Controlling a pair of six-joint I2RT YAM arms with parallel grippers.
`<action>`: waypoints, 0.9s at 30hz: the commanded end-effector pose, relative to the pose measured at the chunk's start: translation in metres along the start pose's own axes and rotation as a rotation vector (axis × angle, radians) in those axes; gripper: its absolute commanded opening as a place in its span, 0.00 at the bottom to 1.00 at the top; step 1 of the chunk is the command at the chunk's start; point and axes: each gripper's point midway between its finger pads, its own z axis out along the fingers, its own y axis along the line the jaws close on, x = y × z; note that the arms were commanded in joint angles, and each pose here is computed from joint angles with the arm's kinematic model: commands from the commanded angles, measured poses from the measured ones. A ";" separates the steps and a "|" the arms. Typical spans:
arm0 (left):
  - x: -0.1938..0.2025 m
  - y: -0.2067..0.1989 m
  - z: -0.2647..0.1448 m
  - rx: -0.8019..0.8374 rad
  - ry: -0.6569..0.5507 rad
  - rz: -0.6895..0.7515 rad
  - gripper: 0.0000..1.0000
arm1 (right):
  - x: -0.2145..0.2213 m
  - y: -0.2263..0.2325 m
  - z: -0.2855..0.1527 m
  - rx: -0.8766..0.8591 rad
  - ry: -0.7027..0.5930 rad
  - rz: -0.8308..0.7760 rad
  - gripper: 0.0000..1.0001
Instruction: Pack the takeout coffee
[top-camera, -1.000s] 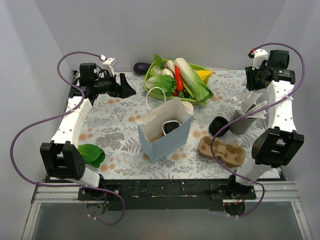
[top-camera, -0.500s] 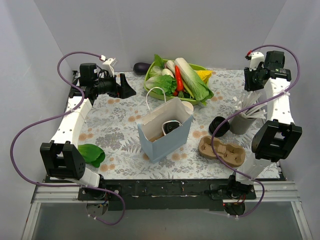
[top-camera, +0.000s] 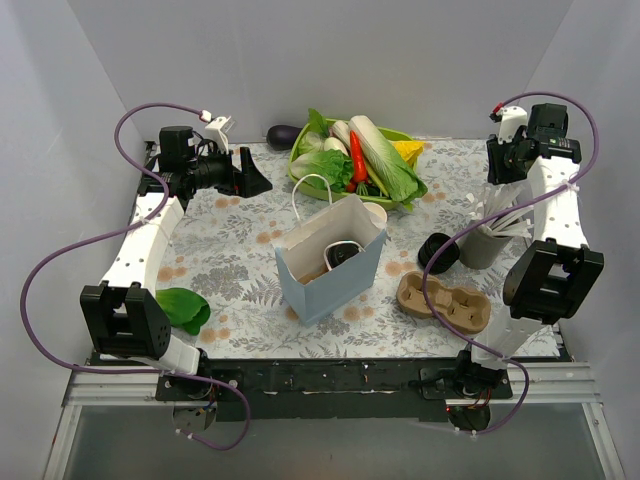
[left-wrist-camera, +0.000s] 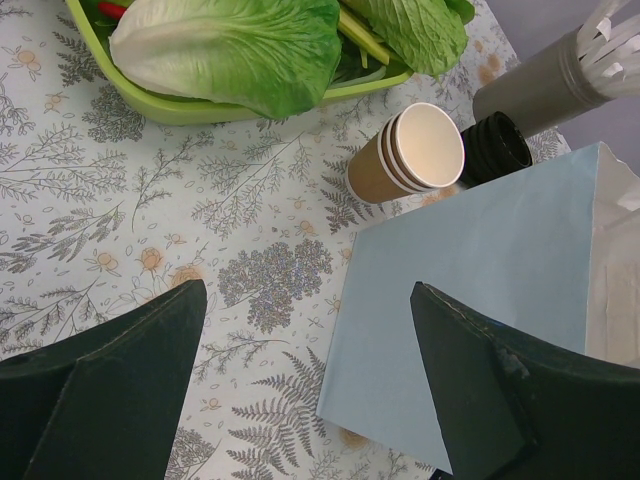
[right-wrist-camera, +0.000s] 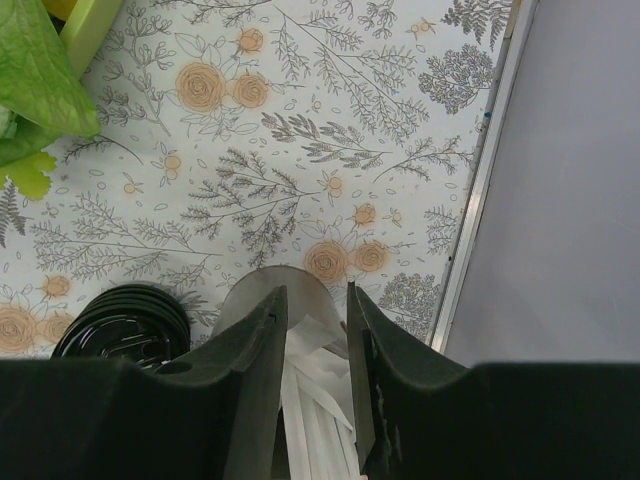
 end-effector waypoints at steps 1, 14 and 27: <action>-0.009 -0.013 -0.014 0.006 -0.035 0.045 0.84 | -0.007 -0.001 -0.008 0.017 -0.035 0.007 0.36; -0.006 -0.014 -0.014 0.012 -0.033 0.044 0.84 | 0.000 0.005 -0.014 0.003 -0.026 0.005 0.20; -0.007 -0.015 -0.013 0.025 -0.033 0.040 0.84 | -0.048 0.010 -0.071 0.010 -0.183 -0.019 0.01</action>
